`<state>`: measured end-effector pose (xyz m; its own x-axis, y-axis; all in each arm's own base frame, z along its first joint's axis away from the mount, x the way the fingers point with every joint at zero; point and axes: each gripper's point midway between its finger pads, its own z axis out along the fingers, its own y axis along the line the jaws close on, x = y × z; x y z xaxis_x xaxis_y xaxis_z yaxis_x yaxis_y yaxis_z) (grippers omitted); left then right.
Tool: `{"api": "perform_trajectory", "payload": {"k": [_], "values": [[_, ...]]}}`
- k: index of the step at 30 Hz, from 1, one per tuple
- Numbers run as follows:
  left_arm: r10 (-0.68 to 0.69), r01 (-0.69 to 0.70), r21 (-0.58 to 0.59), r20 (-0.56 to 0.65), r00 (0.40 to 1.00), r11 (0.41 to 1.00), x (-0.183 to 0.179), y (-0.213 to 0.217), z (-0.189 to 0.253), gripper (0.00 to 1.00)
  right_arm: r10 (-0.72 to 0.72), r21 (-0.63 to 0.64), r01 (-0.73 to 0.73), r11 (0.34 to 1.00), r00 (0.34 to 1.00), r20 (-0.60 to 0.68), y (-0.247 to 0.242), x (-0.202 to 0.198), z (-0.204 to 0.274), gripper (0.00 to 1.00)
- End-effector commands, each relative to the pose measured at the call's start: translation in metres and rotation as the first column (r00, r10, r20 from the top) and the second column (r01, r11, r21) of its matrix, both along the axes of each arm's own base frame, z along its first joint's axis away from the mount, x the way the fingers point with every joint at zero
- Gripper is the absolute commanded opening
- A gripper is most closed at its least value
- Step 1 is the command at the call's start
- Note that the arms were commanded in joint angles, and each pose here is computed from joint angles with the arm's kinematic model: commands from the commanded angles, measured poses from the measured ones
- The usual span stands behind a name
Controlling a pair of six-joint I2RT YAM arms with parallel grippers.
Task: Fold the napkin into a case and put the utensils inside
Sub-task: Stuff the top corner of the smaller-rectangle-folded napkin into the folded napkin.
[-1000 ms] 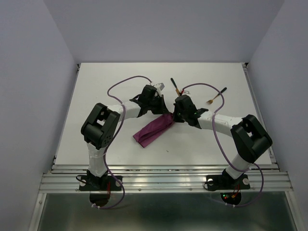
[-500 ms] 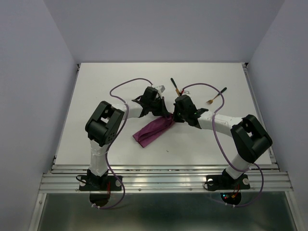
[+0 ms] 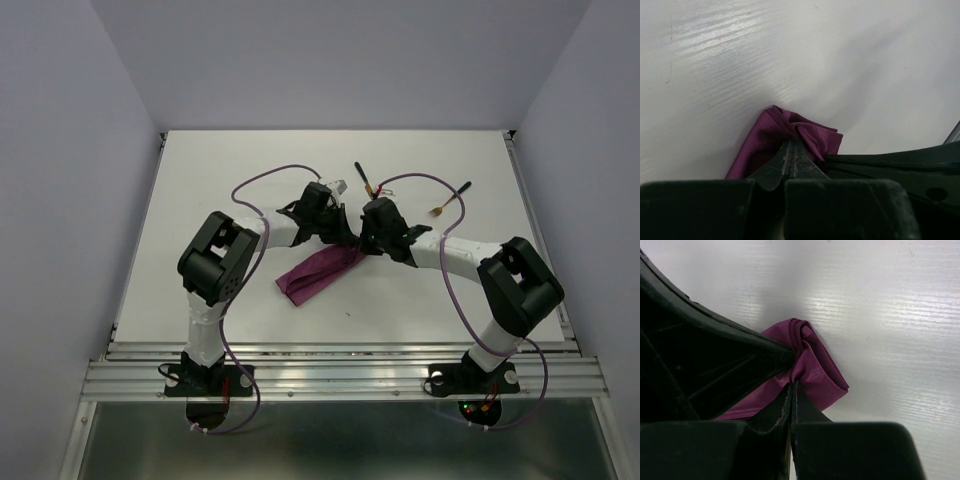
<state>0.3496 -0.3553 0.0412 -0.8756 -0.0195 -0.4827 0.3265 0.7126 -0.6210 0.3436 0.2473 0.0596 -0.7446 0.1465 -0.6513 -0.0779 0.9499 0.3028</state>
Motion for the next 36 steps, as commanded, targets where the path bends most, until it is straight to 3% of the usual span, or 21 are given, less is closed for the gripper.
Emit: {"api": "perform_trajectory", "payload": {"k": [1, 21, 36], "values": [[-0.009, 0.015, -0.063, 0.081, 0.997, 0.998, -0.004, -0.003, 0.051, 0.00, -0.016, 0.042, 0.013, 0.999, 0.998, 0.065, 0.010, 0.017, 0.020, 0.01], [-0.032, 0.032, 0.032, 0.006, 0.999, 0.999, -0.019, -0.008, -0.002, 0.00, -0.010, 0.054, 0.006, 0.999, 0.998, 0.070, 0.014, 0.019, 0.025, 0.01], [-0.056, 0.057, 0.011, -0.052, 0.997, 0.998, -0.033, -0.032, -0.028, 0.00, 0.035, 0.104, -0.041, 0.994, 0.998, 0.055, 0.025, 0.013, 0.030, 0.01]]}}
